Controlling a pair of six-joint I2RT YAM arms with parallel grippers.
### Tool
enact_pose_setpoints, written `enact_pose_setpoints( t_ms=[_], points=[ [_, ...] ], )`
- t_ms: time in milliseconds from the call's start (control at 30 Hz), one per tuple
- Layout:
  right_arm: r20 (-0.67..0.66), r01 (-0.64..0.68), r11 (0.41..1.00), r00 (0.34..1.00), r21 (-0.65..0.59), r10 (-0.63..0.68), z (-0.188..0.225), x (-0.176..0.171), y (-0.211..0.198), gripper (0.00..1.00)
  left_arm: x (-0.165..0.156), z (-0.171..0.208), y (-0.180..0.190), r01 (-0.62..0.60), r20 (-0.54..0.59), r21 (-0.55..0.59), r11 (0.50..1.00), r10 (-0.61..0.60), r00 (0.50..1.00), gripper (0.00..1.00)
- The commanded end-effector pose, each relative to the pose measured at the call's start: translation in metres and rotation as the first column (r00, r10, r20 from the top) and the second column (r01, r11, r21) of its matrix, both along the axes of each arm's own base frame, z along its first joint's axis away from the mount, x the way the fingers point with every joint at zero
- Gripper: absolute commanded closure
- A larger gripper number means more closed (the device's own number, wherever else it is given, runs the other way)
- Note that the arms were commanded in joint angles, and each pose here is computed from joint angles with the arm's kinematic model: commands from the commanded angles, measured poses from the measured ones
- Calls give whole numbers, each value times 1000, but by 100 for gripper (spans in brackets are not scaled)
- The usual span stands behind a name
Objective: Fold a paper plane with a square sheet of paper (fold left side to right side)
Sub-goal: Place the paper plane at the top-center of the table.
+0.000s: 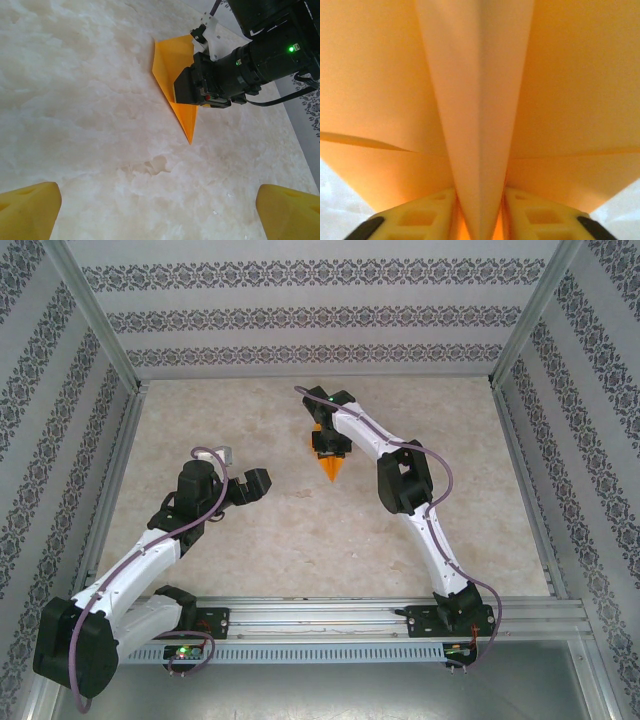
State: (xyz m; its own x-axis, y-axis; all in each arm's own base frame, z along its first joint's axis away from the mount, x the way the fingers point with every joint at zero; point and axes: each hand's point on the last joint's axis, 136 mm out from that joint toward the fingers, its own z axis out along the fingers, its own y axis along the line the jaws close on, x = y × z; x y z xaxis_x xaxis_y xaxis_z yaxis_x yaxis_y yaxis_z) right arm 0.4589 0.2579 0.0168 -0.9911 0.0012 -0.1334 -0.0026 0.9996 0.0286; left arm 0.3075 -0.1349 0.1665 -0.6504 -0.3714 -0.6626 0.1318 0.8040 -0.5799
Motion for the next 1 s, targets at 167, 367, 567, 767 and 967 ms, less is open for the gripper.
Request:
enact_pose_setpoints(
  t_ms=[167, 367, 567, 767, 967],
  points=[
    [-47, -1, 1000, 999, -4, 1, -11, -8, -3, 57, 4, 7, 5, -5, 6, 18, 1000, 5, 1000, 0],
    [-5, -8, 1000, 1000, 14, 8, 8, -3, -2, 58, 5, 10, 6, -6, 13, 27, 1000, 6, 1000, 0],
    [18, -10, 999, 1000, 30, 10, 22, 0, -2, 59, 5, 10, 6, -5, 10, 29, 1000, 5, 1000, 0],
    [39, -17, 999, 999, 29, 16, 34, 1, -3, 60, 3, 11, 6, -6, 11, 31, 999, 5, 1000, 0],
    [35, -21, 999, 999, 27, 20, 36, -2, -3, 60, 3, 13, 6, -7, 14, 29, 1000, 6, 1000, 0]
  ],
)
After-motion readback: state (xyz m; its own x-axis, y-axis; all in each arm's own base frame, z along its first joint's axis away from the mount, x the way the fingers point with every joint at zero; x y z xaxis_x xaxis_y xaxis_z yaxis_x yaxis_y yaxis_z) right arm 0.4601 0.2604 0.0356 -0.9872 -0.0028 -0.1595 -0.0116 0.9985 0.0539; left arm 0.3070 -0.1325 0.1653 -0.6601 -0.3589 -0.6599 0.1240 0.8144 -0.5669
